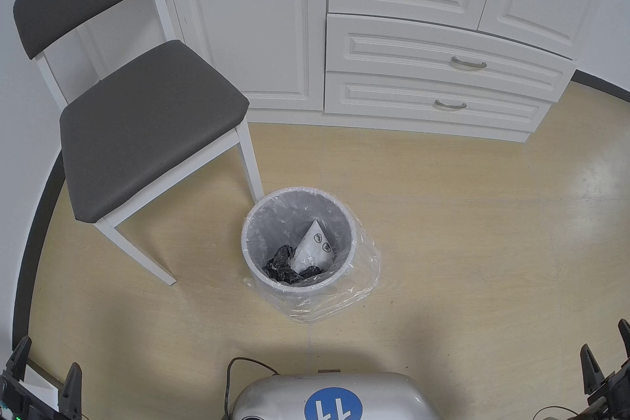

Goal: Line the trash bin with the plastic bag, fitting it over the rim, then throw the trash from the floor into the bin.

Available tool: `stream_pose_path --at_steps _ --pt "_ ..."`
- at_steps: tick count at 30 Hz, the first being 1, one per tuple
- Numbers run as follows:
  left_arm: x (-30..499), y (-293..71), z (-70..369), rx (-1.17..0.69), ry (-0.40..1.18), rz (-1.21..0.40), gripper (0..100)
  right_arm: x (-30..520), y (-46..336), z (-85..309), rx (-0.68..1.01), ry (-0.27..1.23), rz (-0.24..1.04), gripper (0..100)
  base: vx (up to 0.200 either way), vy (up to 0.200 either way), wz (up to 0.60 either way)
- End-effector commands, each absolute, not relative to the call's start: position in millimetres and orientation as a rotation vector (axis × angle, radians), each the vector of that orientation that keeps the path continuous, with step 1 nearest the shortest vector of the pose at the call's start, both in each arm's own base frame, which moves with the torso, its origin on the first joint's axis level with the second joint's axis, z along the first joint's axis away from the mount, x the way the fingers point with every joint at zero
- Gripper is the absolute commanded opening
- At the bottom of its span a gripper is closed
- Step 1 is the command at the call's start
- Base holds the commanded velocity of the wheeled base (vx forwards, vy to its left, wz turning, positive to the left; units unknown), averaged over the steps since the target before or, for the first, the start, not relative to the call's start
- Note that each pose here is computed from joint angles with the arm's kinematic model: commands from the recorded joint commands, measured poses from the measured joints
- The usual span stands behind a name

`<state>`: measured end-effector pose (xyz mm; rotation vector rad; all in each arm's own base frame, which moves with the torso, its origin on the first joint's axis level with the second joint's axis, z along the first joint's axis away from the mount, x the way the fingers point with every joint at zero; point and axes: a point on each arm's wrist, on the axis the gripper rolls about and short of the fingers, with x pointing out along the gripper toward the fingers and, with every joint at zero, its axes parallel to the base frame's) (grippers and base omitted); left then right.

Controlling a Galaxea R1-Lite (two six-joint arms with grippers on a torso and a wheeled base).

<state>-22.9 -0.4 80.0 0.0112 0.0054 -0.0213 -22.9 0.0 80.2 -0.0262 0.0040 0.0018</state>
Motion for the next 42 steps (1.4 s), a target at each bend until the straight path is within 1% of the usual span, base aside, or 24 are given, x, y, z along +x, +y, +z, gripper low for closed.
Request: stream_pose_path --at_steps 1,5,9,13,15,20,27,42 --pt "-22.9 -0.4 75.1 0.005 0.006 -0.018 100 -22.8 0.0 75.0 -0.018 0.005 0.005 100 0.0 0.0 0.0" --pt "-22.9 -0.3 75.7 -0.011 0.005 -0.015 100 -22.8 0.0 75.0 -0.003 0.005 0.003 100 0.0 0.0 0.0" --pt "-22.9 -0.6 75.1 0.049 0.005 -0.031 100 -23.0 0.3 75.2 -0.046 0.007 0.016 100 0.0 0.0 0.0" --pt "-22.9 -0.6 75.4 0.034 0.003 -0.028 100 -22.8 0.4 74.9 -0.034 0.006 0.017 100 0.0 0.0 0.0" --pt "-22.8 -0.4 75.6 -0.005 0.003 -0.02 100 -22.8 0.2 75.0 0.002 0.005 0.011 100 0.0 0.0 0.0" --pt "-22.8 -0.2 75.6 -0.025 0.003 -0.014 100 -22.8 0.2 75.2 0.0 0.003 0.011 100 0.0 0.0 0.0" --pt "-22.8 -0.6 75.6 0.017 0.003 -0.028 100 -22.8 0.2 75.2 -0.002 0.003 0.011 100 0.0 0.0 0.0" --pt "-22.8 -0.4 75.6 0.014 0.003 -0.023 100 -22.8 0.2 75.2 -0.002 0.003 0.011 100 0.0 0.0 0.0"
